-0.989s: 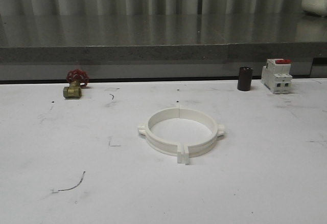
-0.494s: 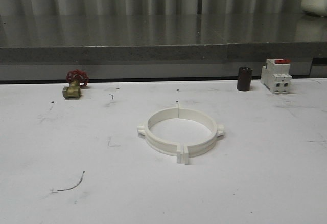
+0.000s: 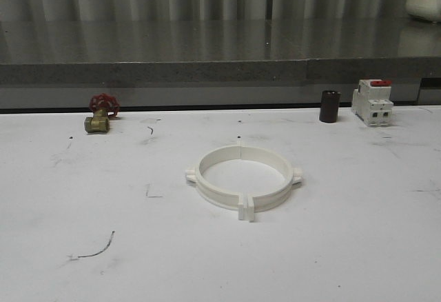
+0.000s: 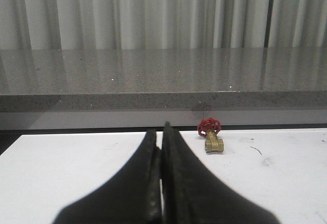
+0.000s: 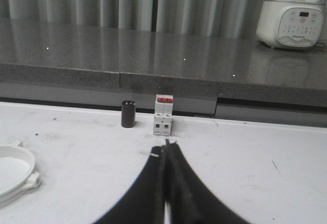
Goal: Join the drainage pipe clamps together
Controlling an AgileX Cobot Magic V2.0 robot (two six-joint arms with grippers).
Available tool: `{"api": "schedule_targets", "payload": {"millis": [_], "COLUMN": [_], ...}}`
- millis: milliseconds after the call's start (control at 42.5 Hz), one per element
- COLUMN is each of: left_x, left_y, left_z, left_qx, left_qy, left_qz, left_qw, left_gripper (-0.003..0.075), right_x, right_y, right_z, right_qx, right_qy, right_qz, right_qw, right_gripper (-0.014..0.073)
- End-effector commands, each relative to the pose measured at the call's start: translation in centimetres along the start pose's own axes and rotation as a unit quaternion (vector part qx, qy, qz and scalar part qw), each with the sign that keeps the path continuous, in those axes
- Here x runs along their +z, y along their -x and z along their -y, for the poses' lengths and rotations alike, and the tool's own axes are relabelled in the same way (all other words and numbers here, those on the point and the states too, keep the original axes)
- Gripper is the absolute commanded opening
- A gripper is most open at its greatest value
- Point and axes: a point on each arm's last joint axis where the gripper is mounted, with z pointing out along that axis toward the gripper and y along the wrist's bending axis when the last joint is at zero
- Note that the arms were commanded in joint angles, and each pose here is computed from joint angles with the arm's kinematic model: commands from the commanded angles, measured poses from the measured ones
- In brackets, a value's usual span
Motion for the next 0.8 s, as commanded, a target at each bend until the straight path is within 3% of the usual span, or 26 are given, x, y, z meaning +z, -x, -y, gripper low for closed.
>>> {"api": "schedule_targets", "payload": {"millis": [0, 424, 589, 777], "left_x": [-0.04, -0.04, -0.04, -0.04], "left_y": [-0.07, -0.07, -0.07, -0.07], "left_z": [-0.01, -0.01, -0.01, -0.01], "left_qx": [-0.007, -0.007, -0.007, -0.007], "left_qy": [0.001, 0.001, 0.001, 0.001], "left_qz": [0.031, 0.031, 0.031, 0.031], "left_qw": [0.999, 0.999, 0.999, 0.999], "left_gripper": [-0.002, -0.002, -0.002, -0.002], "right_x": [-0.24, -0.24, -0.21, -0.18], "right_y": [1.34, 1.4, 1.1, 0.91], "right_z": [0.0, -0.01, 0.2, 0.2], "right_qx": [-0.005, -0.005, 0.074, 0.052], "right_qy": [-0.004, -0.004, -0.01, -0.012], "right_qz": [0.078, 0.083, 0.068, 0.058], "right_qw": [0.997, 0.996, 0.995, 0.997], "right_gripper": [-0.0068, -0.0068, -0.0068, -0.0068]}}
